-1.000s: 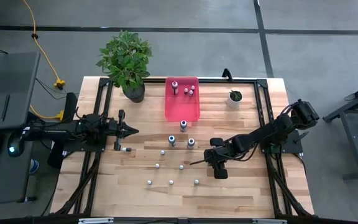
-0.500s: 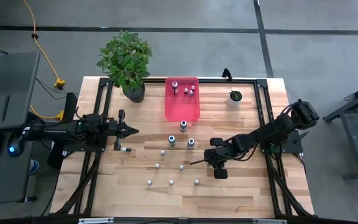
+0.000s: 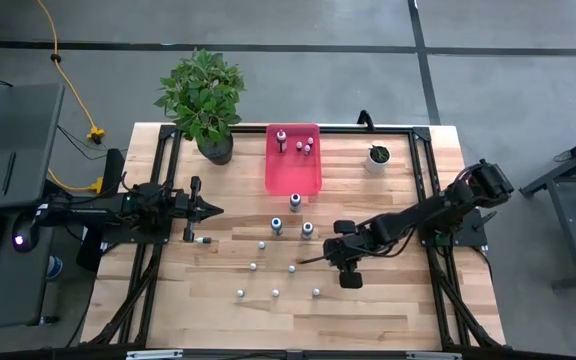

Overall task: Pick & Place food coloring
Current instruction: Put the blue food coloring bottle into the pink bin

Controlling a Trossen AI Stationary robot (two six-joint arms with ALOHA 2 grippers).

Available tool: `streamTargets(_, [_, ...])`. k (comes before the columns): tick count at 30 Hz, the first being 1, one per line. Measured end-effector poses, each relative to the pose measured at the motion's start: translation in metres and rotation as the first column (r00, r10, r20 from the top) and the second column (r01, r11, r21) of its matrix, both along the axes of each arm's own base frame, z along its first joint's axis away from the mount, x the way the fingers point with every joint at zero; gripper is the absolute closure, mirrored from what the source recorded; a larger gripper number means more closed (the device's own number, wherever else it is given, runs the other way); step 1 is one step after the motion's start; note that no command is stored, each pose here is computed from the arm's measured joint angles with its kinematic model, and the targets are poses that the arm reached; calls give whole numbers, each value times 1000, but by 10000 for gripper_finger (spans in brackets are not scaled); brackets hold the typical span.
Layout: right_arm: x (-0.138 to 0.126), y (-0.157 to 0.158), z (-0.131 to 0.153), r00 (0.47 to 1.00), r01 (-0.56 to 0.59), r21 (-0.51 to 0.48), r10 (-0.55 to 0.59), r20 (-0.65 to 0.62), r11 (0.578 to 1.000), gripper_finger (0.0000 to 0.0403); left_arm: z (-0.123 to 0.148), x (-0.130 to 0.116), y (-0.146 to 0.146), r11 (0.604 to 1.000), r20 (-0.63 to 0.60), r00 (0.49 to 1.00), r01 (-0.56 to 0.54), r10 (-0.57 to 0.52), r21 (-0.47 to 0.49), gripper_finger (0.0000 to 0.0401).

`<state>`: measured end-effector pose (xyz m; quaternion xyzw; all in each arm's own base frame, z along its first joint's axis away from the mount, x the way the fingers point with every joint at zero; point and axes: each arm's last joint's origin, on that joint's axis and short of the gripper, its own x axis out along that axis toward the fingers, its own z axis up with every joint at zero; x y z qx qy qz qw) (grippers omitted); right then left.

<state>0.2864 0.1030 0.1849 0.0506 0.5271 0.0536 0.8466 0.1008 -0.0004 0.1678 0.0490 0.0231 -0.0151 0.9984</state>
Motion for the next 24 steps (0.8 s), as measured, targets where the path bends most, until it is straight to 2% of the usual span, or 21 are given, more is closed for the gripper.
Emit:
streamTargets(6, [14, 2, 36, 1000, 6, 1, -6, 24, 1000, 340, 0, 0, 0, 1000, 0, 1000, 0, 0, 0, 401])
streamTargets(12, [30, -8, 86, 995, 53, 9, -54, 85, 999, 341, 0, 0, 0, 1000, 0, 1000, 0, 0, 0, 401])
streamTargets(17, [43, -25, 131, 977, 57, -18, -52, 209, 998, 341, 0, 0, 0, 1000, 0, 1000, 0, 0, 0, 401])
streamTargets(24, [60, -65, 178, 937, 166, -101, -125, 326, 981, 341, 0, 0, 0, 1000, 0, 1000, 0, 0, 0, 401])
